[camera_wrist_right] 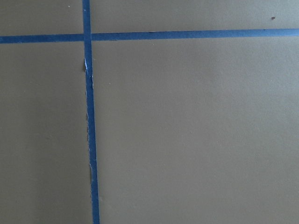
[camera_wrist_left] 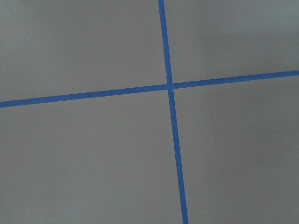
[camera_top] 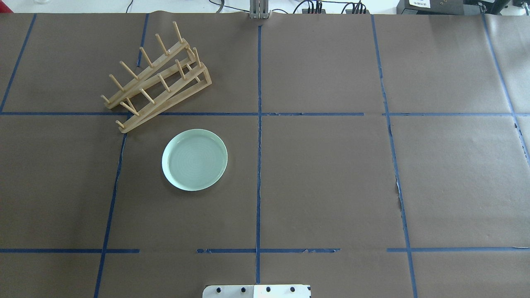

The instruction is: Place plate on rack

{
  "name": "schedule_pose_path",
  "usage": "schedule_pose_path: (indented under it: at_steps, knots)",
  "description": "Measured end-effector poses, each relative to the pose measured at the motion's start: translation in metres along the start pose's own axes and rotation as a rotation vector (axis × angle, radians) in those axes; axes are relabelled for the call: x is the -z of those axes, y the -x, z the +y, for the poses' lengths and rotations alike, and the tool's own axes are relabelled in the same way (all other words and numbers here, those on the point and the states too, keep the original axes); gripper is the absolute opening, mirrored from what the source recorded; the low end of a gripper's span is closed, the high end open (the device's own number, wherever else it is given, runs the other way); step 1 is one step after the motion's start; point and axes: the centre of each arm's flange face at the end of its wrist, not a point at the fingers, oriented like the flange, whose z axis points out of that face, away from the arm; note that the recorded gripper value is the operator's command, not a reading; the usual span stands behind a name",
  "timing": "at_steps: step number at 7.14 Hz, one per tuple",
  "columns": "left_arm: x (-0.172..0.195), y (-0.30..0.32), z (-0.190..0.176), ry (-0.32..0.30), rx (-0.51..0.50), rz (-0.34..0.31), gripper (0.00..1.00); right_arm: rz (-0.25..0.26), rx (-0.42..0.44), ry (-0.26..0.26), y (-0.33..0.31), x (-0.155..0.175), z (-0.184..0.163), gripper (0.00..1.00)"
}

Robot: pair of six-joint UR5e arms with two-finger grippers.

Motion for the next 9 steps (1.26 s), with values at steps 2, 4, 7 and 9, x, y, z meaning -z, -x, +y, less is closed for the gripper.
schedule_pose_path:
  at_steps: [2, 4, 7, 9]
  knots:
    - [-0.022, -0.111, -0.021, 0.005, 0.097, 0.034, 1.00, 0.000, 0.000, 0.000, 0.000, 0.000, 0.000, 1.00]
    - [-0.044, -0.236, -0.037, 0.033, 0.249, 0.079, 1.00, 0.000, 0.000, 0.000, 0.000, 0.000, 0.000, 1.00]
    - [-0.106, -0.420, -0.065, 0.076, 0.445, 0.071, 1.00, 0.000, 0.000, 0.000, 0.000, 0.000, 0.000, 1.00]
    - [-0.162, -0.541, -0.085, 0.110, 0.515, 0.026, 1.00, 0.000, 0.001, -0.001, 0.000, 0.000, 0.000, 1.00]
